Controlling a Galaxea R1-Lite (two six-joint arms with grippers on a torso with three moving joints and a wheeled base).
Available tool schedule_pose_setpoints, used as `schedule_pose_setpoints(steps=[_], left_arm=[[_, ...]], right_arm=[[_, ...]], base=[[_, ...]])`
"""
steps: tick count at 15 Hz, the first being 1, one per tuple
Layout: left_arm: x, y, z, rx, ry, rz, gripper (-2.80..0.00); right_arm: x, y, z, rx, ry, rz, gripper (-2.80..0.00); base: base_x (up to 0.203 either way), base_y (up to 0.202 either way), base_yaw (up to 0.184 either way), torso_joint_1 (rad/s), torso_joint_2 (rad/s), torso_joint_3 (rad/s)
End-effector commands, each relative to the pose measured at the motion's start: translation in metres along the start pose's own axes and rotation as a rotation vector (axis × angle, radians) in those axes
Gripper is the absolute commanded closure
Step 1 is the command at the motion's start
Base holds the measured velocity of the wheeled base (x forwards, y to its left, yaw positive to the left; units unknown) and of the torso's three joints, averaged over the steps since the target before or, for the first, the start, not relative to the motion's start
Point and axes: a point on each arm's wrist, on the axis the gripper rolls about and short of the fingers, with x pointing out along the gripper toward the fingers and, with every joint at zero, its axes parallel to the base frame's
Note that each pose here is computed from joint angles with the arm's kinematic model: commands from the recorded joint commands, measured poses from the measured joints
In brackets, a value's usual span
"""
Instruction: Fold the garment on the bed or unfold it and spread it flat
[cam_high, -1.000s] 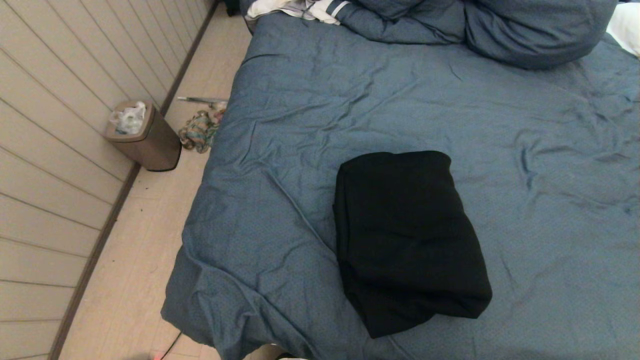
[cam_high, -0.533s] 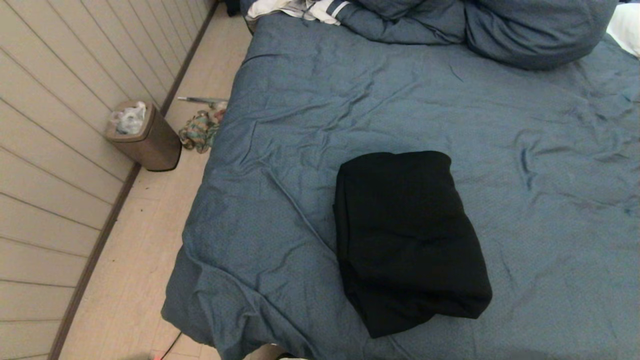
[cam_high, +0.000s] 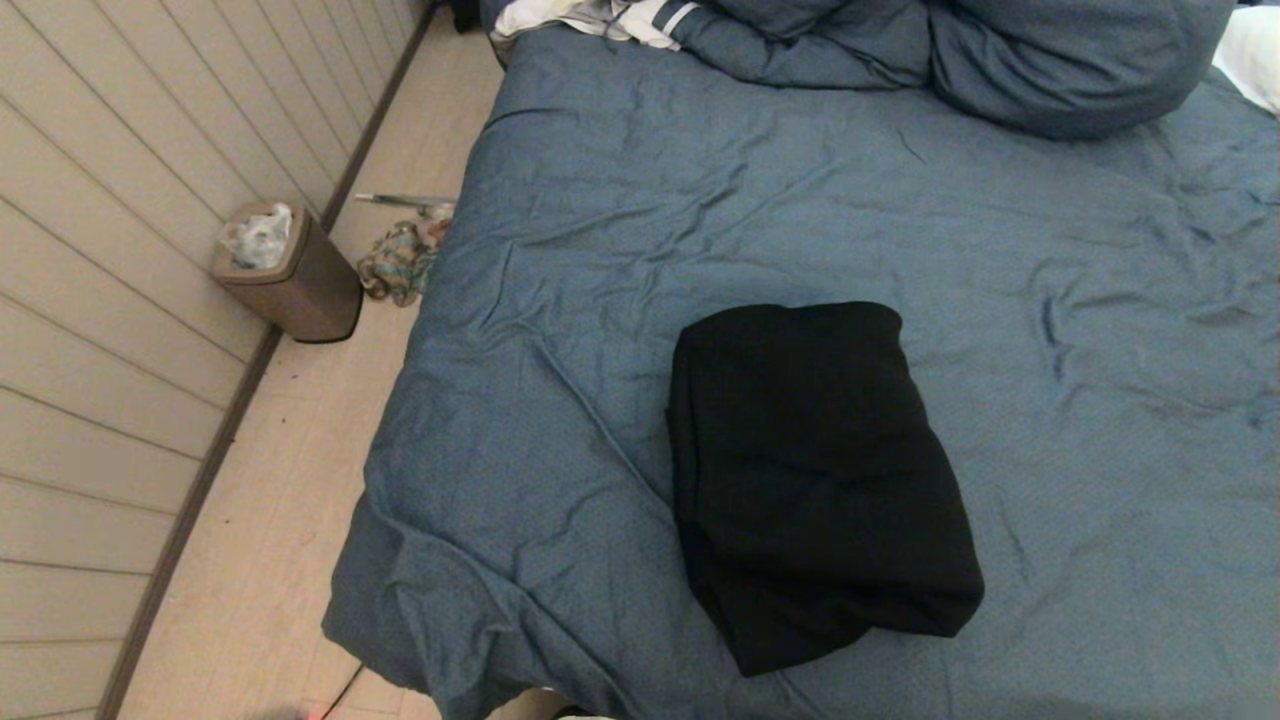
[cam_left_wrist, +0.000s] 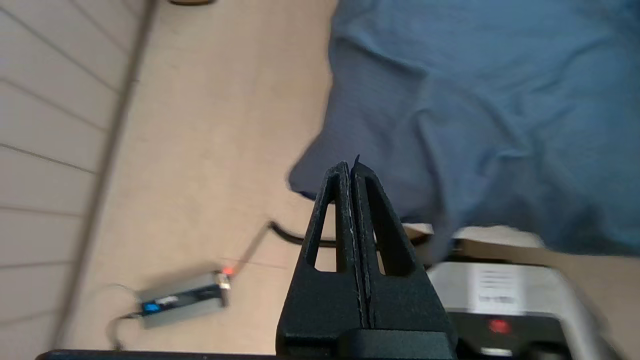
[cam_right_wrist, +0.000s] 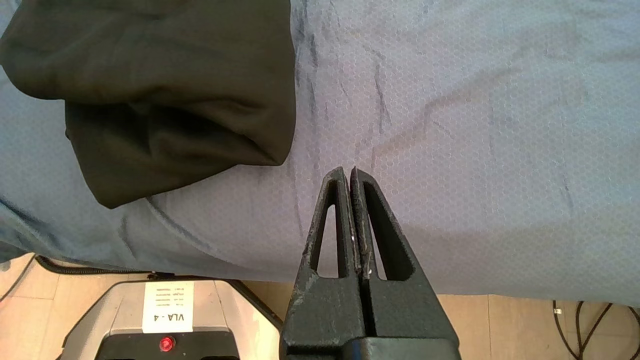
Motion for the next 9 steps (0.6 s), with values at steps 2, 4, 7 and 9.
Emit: schedule_pose_setpoints(steps=[2,4,7,9], left_arm=[[0.0023,-0.0002,-0.0040,0.005,0.002,-0.008,0.00],[0.0022,-0.0002,-0.0035,-0.022,-0.002,-0.008,0.00],[0.0021,-0.0002,-0.0032,-0.022,-0.003,-0.007,0.00],[0.0023,-0.0002,-0.0037,-0.022,-0.002,-0.008,0.00]], right_arm=[[-0.0002,-0.0001,-0.0005,0.005,-0.004,0.000,0.00],[-0.0002,-0.0002,-0.0002,0.092,-0.006,-0.008,0.00],[0.0000,-0.0003,0.0002,0.068,-0.011,-0.013,0.00],[0.0009,0.0002,-0.0003,-0.104,-0.022,0.011,0.00]], base=[[0.000,0.000,0.000,0.000,0.00,0.000],[0.000,0.000,0.000,0.000,0.00,0.000],[0.000,0.000,0.000,0.000,0.00,0.000],[0.000,0.000,0.000,0.000,0.00,0.000]])
